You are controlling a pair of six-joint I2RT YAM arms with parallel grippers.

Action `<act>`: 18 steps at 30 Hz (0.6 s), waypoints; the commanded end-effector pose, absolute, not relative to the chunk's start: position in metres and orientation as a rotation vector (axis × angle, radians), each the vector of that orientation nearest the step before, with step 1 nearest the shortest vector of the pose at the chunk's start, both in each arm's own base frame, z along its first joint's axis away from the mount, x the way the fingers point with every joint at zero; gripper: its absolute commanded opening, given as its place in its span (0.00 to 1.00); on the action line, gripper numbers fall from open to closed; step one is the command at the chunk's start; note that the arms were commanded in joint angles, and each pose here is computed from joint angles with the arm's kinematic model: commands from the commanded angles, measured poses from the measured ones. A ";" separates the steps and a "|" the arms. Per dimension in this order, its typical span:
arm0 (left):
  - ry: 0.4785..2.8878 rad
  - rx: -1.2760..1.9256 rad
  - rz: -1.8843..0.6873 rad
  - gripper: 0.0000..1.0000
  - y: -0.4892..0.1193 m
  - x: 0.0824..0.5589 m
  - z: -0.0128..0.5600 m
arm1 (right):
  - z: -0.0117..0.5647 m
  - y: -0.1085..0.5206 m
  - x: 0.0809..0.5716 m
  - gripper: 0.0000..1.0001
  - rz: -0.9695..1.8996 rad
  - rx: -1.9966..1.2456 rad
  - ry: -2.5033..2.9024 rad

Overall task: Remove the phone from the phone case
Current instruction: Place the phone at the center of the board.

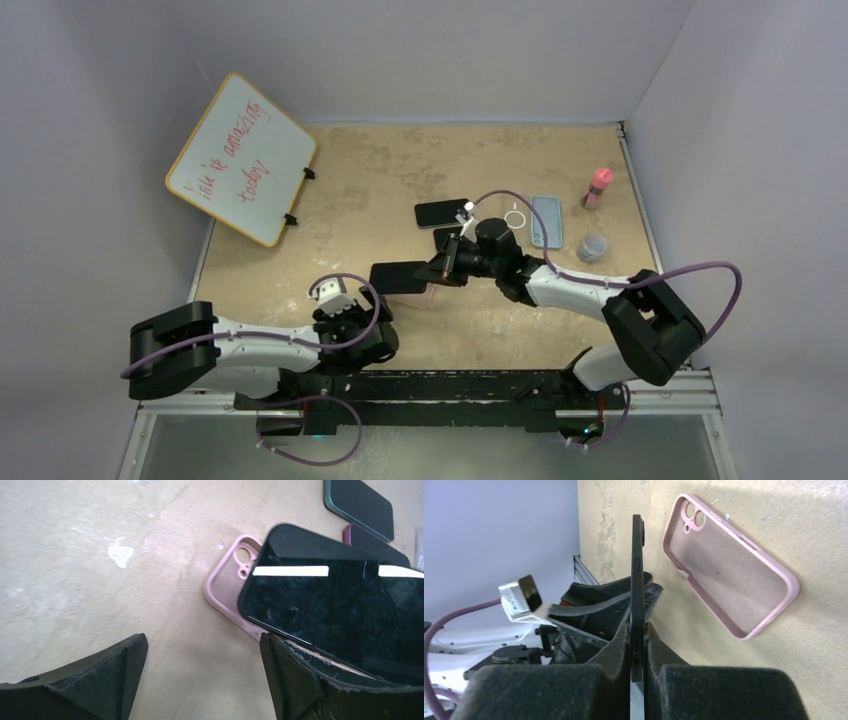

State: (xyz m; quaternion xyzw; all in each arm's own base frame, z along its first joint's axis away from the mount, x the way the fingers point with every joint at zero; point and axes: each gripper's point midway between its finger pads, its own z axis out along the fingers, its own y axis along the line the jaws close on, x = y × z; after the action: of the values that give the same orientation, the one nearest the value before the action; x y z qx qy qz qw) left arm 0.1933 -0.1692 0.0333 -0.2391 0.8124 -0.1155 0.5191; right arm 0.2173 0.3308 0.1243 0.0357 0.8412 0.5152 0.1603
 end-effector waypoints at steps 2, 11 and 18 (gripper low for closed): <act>1.889 -0.647 -0.180 0.91 -0.125 0.190 0.033 | 0.109 0.332 0.188 0.00 1.538 -0.028 2.498; 1.899 -0.604 -0.170 0.96 -0.125 0.190 0.048 | 0.129 0.280 0.225 0.00 1.442 0.017 2.431; 1.967 -0.460 -0.256 0.97 -0.144 0.211 0.081 | 0.124 0.218 0.244 0.00 1.338 0.066 2.421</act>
State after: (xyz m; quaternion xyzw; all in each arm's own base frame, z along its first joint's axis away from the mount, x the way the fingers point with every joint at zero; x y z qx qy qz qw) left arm 0.1924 -0.1263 0.0536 -0.2412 0.8094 -0.0813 0.5291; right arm 0.2500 0.2379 0.1168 0.0567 0.8623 0.4665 0.1886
